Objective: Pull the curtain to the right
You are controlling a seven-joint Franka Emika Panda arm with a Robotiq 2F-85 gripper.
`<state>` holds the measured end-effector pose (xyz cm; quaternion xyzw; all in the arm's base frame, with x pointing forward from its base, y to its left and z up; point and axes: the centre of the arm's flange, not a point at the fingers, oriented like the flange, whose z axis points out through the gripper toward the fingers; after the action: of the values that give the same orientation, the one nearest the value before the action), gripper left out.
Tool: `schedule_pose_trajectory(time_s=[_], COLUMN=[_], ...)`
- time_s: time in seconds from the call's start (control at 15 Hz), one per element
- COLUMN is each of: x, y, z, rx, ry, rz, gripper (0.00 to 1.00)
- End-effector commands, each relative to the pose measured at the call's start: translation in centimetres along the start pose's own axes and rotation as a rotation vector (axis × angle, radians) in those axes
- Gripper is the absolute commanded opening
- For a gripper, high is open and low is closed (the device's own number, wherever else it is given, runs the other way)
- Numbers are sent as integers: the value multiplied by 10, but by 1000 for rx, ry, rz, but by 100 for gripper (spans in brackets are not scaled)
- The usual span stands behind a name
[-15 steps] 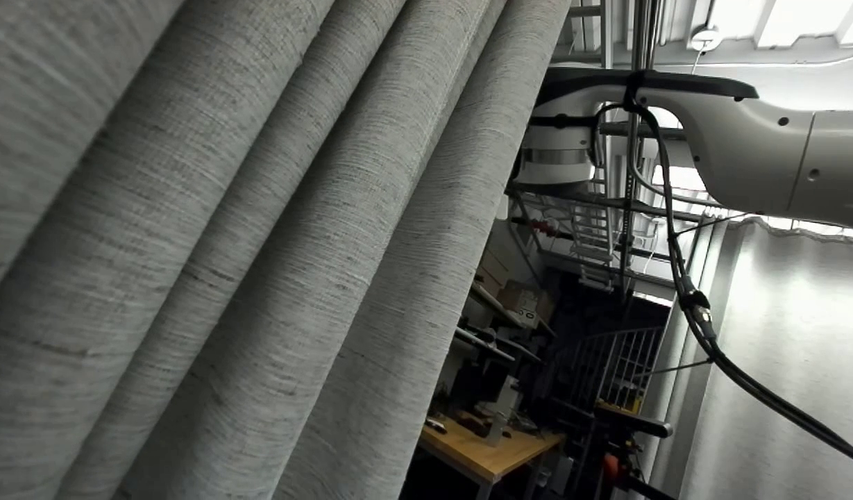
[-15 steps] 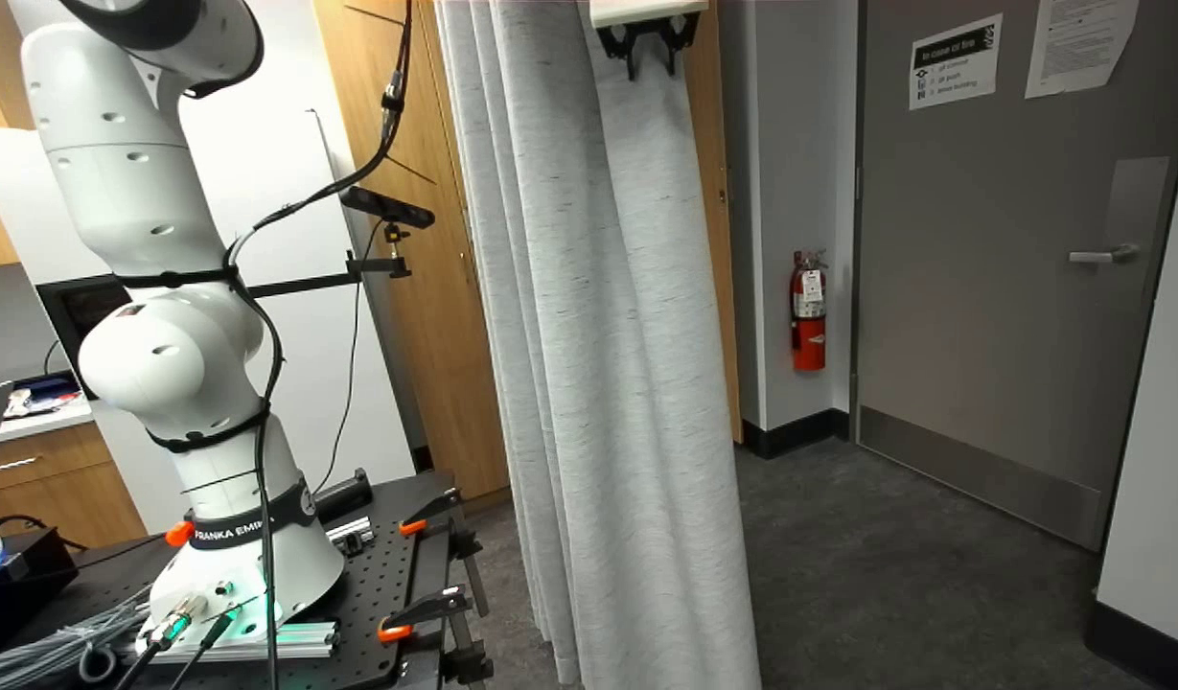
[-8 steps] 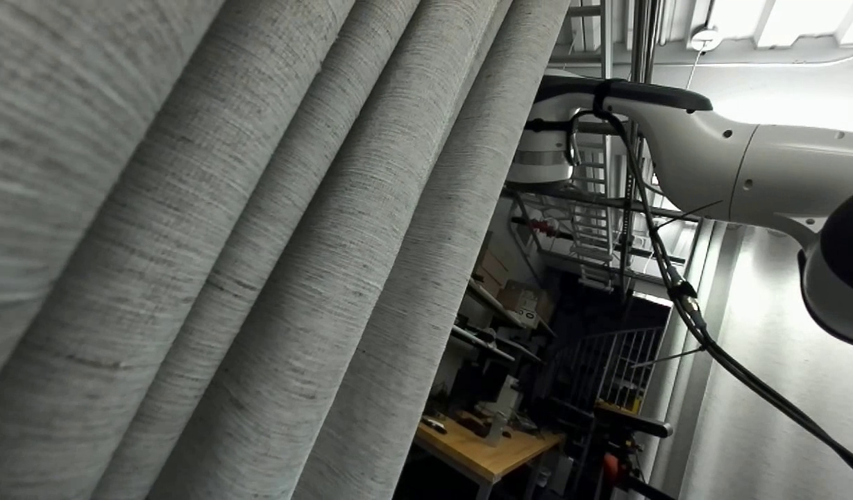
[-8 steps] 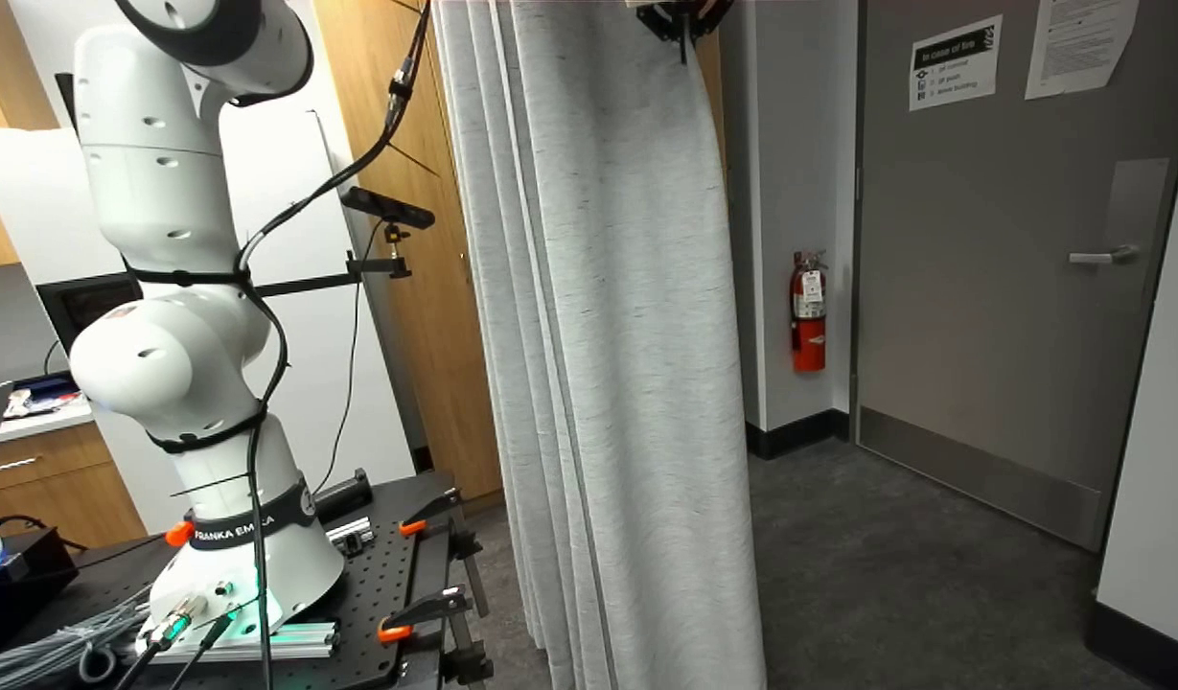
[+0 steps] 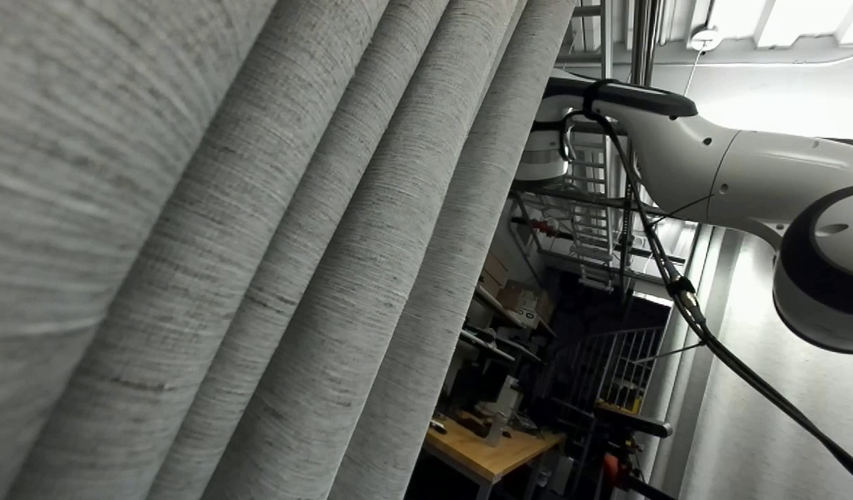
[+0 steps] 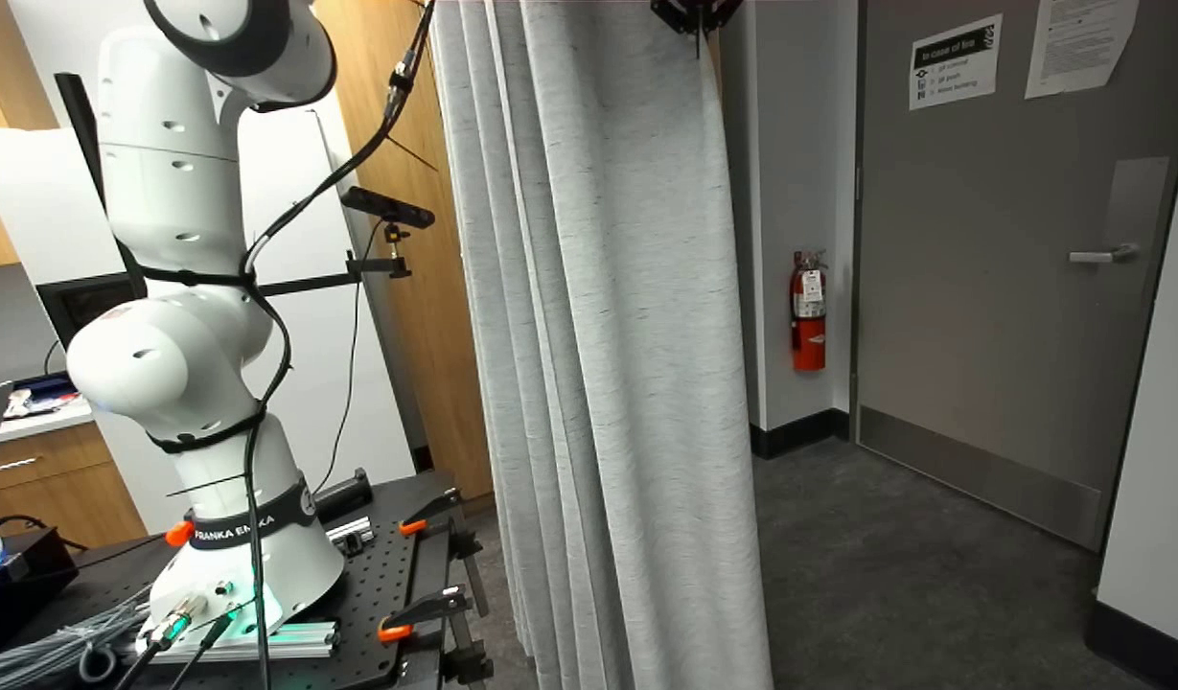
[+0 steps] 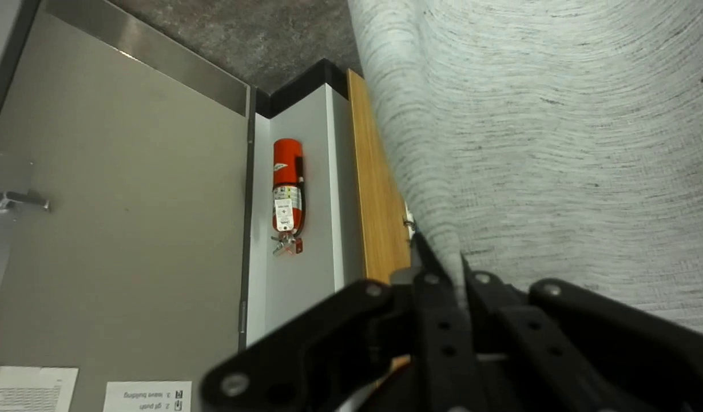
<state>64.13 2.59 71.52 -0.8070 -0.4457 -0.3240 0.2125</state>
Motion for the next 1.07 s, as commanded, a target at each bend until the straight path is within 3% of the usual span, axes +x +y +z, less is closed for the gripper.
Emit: schedule_pose_trajectory(time_s=[0.0,0.27,0.53,1.0], x=[4,-29,-89,-211], y=[34,89,126,156], z=[-19,-85,-173,-319], rx=[-82,-279,-441,-693], ry=[-69,-52,-42,-7], rz=[77,216,360,643], gripper=[0,0,0,0])
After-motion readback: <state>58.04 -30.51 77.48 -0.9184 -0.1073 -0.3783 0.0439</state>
